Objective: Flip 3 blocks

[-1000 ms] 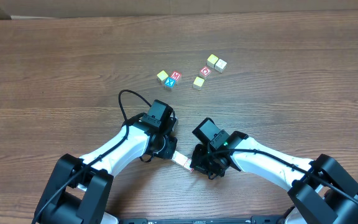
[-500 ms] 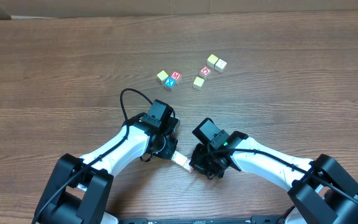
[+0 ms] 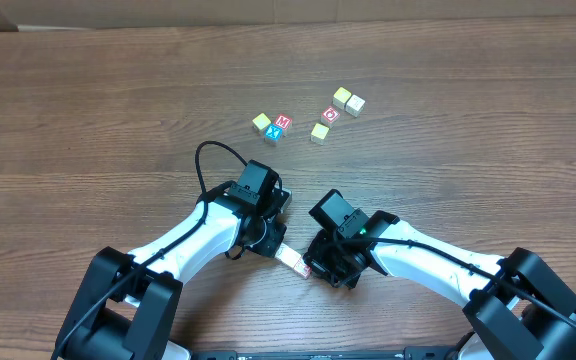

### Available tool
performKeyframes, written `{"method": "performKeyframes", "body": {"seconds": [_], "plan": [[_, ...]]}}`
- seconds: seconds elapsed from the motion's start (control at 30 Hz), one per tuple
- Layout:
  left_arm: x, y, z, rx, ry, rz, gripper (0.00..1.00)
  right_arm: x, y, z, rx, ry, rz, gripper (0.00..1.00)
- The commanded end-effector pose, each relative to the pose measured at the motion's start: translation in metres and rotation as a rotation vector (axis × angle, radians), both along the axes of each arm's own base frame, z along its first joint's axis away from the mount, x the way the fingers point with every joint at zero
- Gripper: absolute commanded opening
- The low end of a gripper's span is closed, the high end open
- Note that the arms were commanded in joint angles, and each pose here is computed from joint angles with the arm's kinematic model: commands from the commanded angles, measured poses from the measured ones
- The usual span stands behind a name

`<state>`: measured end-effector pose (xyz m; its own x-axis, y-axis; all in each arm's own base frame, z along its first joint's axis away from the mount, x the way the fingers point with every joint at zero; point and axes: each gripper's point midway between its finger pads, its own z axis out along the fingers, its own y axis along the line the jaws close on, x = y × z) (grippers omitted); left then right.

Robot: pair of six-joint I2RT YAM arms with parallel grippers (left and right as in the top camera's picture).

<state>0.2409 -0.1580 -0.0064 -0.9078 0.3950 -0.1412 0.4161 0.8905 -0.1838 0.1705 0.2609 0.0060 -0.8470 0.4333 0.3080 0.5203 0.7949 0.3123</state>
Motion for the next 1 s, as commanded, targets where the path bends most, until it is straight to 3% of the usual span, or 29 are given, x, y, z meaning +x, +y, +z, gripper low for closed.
{"method": "performKeyframes", "body": {"seconds": [0.0,0.97], "plan": [[-0.022,0.0189,-0.0329,0.104,0.074,-0.045,0.04,0.0017,0.0115,0.0048,0.038,0.007,-0.021,0.04],[-0.0137,0.0248,-0.0336,0.142,0.035,-0.035,0.04,0.0023,0.0092,0.002,0.02,0.02,-0.059,0.04]]}}
